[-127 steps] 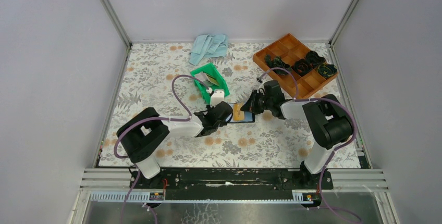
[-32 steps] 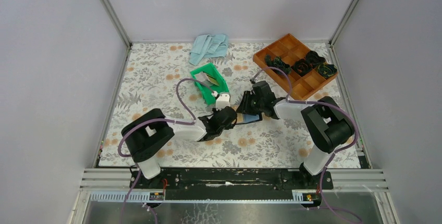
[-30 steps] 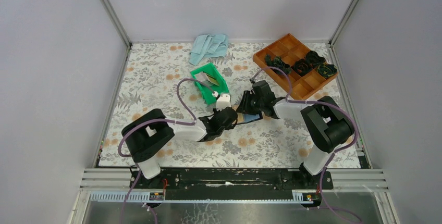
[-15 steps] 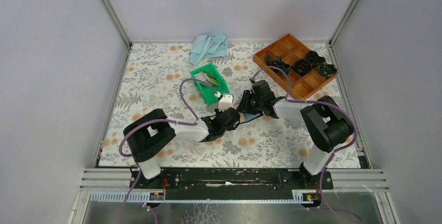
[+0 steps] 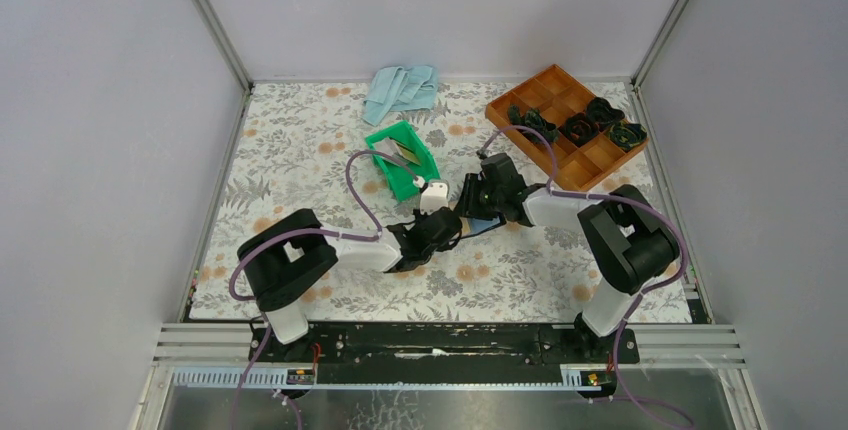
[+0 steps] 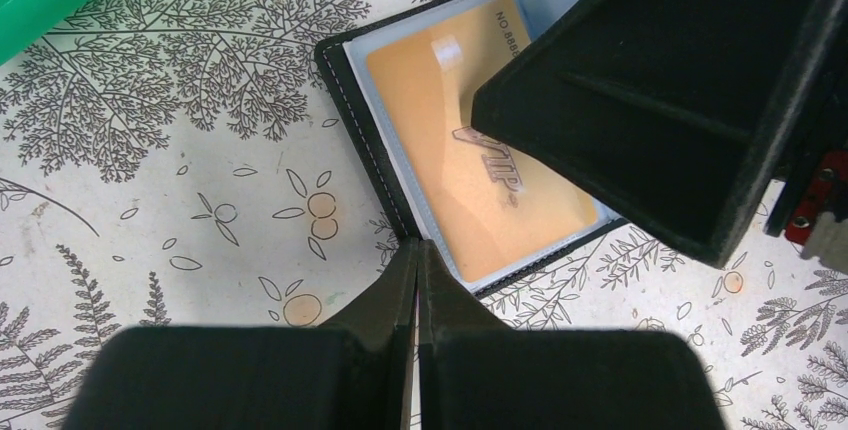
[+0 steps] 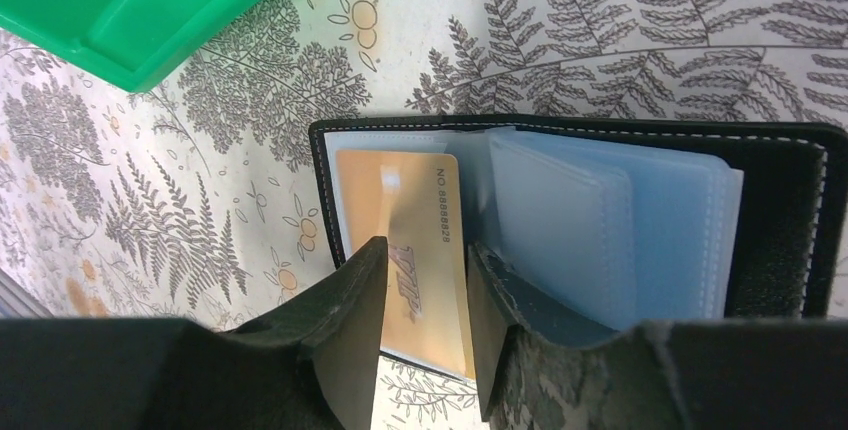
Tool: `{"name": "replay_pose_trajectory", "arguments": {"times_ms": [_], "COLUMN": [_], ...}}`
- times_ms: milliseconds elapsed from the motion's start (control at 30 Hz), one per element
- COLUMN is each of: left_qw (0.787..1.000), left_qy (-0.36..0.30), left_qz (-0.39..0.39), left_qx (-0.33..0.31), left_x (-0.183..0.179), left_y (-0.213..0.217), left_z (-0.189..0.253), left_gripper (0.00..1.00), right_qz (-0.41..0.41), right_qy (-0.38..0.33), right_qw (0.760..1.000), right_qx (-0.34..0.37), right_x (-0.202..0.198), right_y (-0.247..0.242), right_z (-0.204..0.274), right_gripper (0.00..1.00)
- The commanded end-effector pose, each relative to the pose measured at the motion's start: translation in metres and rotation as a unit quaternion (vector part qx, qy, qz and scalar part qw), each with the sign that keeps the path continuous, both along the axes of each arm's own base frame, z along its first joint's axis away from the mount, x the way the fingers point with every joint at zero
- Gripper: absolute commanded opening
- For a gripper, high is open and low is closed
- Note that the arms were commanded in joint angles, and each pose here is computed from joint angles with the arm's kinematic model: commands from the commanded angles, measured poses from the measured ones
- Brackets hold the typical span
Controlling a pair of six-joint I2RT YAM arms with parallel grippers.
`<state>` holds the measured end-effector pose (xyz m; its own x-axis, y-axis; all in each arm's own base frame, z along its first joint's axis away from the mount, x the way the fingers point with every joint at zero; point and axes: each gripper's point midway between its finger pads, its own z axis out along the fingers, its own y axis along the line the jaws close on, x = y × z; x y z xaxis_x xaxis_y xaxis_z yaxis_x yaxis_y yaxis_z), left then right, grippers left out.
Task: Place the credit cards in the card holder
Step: Insert the credit card into the card holder.
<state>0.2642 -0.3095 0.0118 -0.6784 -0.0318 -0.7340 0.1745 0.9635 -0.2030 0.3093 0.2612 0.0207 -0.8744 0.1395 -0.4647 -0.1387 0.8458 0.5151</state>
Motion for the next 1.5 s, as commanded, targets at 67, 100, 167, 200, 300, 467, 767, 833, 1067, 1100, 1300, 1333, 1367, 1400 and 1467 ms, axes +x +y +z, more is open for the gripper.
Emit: {"name": "replay_pose_trajectory", "arguments": {"times_ms": [67,100,167,200,300,467,767,833,1067,1100,1300,1333,1367,1400,1467], "left_qw": [0.999,0.999,0.999,0.999,0.999,0.999,1.000,1.000,1.000,1.000,1.000,1.000,1.000,1.000,0.999], "left_qy": [0.033,0.031,0.029,0.028,0.026,0.026,0.021,0.020,0.019,0.018,0.007,0.003,-0.001,-0.005,-0.013], "left_qz": [-0.019,-0.019,-0.017,-0.017,-0.016,-0.016,-0.010,-0.008,-0.002,-0.001,0.016,0.021,0.023,0.025,0.029], "left_qx": [0.015,0.015,0.015,0.015,0.016,0.015,0.018,0.018,0.018,0.017,0.007,0.003,0.000,-0.004,-0.009], "left_x": [-0.020,-0.019,-0.019,-0.018,-0.017,-0.018,-0.017,-0.017,-0.018,-0.018,-0.016,-0.015,-0.015,-0.014,-0.012], "left_y": [0.001,0.001,0.002,0.002,0.002,0.002,0.007,0.008,0.012,0.013,0.018,0.019,0.020,0.020,0.020], "left_z": [-0.017,-0.016,-0.014,-0.013,-0.012,-0.011,-0.008,-0.008,-0.008,-0.007,0.003,0.007,0.011,0.015,0.022], "left_gripper": [0.00,0.00,0.00,0.00,0.00,0.00,0.00,0.00,0.00,0.00,0.07,0.09,0.11,0.11,0.12], "right_qz": [0.019,0.018,0.018,0.018,0.021,0.020,0.019,0.015,0.016,0.017,0.017,0.018,0.019,0.020,0.022], "right_qy": [-0.024,-0.024,-0.038,-0.042,-0.047,-0.052,-0.040,-0.044,-0.047,-0.047,-0.044,-0.044,-0.043,-0.041,-0.038], "right_qw": [0.999,0.999,0.999,0.999,0.998,0.998,0.998,0.998,0.997,0.997,0.997,0.997,0.997,0.997,0.998], "right_qx": [-0.019,-0.022,-0.017,-0.017,-0.020,-0.028,-0.049,-0.048,-0.056,-0.056,-0.054,-0.055,-0.055,-0.055,-0.055], "right_x": [0.000,0.001,0.003,0.004,0.006,0.008,0.004,0.004,0.003,0.002,0.001,0.001,0.001,0.001,0.001], "right_y": [0.004,0.003,0.003,0.003,0.004,0.001,-0.006,-0.008,-0.011,-0.011,-0.011,-0.011,-0.010,-0.010,-0.009], "right_z": [0.025,0.025,0.037,0.040,0.045,0.049,0.034,0.034,0.036,0.035,0.033,0.032,0.032,0.030,0.027], "right_gripper": [0.43,0.43,0.44,0.44,0.44,0.45,0.45,0.46,0.46,0.46,0.47,0.47,0.47,0.47,0.47]}}
